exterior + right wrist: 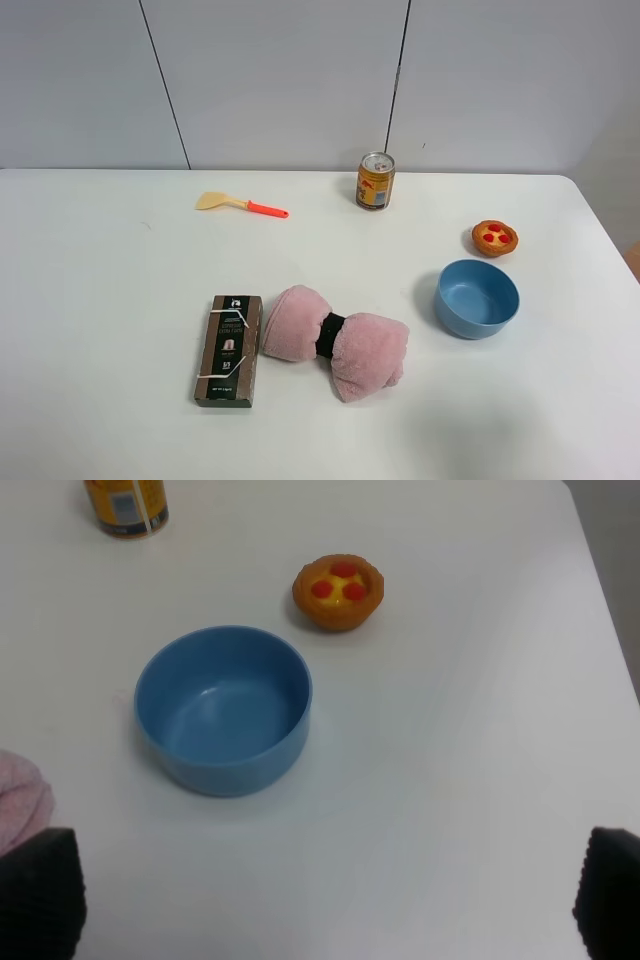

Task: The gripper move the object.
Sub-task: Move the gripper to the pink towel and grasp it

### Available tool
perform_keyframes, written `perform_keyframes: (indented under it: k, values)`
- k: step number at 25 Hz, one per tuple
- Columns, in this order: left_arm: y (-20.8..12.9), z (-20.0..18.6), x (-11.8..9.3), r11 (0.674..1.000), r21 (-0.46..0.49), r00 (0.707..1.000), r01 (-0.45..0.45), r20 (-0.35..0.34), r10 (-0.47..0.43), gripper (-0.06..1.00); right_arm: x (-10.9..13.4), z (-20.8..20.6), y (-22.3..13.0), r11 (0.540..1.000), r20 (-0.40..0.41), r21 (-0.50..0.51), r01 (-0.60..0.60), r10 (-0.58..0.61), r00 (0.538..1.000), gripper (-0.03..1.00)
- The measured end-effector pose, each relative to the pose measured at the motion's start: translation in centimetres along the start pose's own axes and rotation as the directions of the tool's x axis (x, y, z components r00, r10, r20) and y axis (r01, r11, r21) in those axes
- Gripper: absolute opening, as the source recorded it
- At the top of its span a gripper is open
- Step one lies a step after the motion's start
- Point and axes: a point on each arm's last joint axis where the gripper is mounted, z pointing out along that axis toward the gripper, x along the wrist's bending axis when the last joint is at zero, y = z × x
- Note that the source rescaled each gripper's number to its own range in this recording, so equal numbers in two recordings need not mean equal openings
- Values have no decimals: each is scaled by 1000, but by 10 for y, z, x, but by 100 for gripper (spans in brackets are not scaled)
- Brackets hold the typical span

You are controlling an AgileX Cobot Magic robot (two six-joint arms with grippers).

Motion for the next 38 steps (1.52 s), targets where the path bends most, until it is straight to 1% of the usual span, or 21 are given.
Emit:
perform_keyframes:
  k: [5,7,9,12,14,18,22,24,26,30,33,35,38]
  values:
    - [0,0,0,1000,0,1000,0,0,0,100,0,0,0,1000,-2,0,0,0,1000,100]
    - [0,0,0,1000,0,1000,0,0,0,100,2,0,0,1000,-23,0,-3,3,1000,100]
    - [0,0,0,1000,0,1000,0,0,0,100,7,4,3,999,-75,33,-2,4,997,100]
    - [0,0,0,1000,0,1000,0,0,0,100,16,24,12,986,-179,165,24,6,984,100]
    - [0,0,0,1000,0,1000,0,0,0,100,22,41,23,966,-242,257,33,31,970,100]
    - [0,0,0,1000,0,1000,0,0,0,100,29,77,53,938,-336,338,83,38,941,100]
    - [0,0,0,1000,0,1000,0,0,0,100,34,118,84,900,-409,404,162,19,912,100]
    - [0,0,0,1000,0,1000,0,0,0,100,39,137,96,881,-451,417,222,-11,892,100]
    - [0,0,0,1000,0,1000,0,0,0,100,50,153,103,856,-507,421,299,-51,861,100]
    - [0,0,0,1000,0,1000,0,0,0,100,87,185,109,792,-598,413,450,-137,790,100]
    - [0,0,0,1000,0,1000,0,0,0,100,120,206,102,699,-657,416,582,-212,724,100]
    - [0,0,0,1000,0,1000,0,0,0,100,143,222,93,618,-690,410,670,-270,671,100]
    - [0,0,0,1000,0,1000,0,0,0,100,172,243,82,530,-726,397,749,-318,610,100]
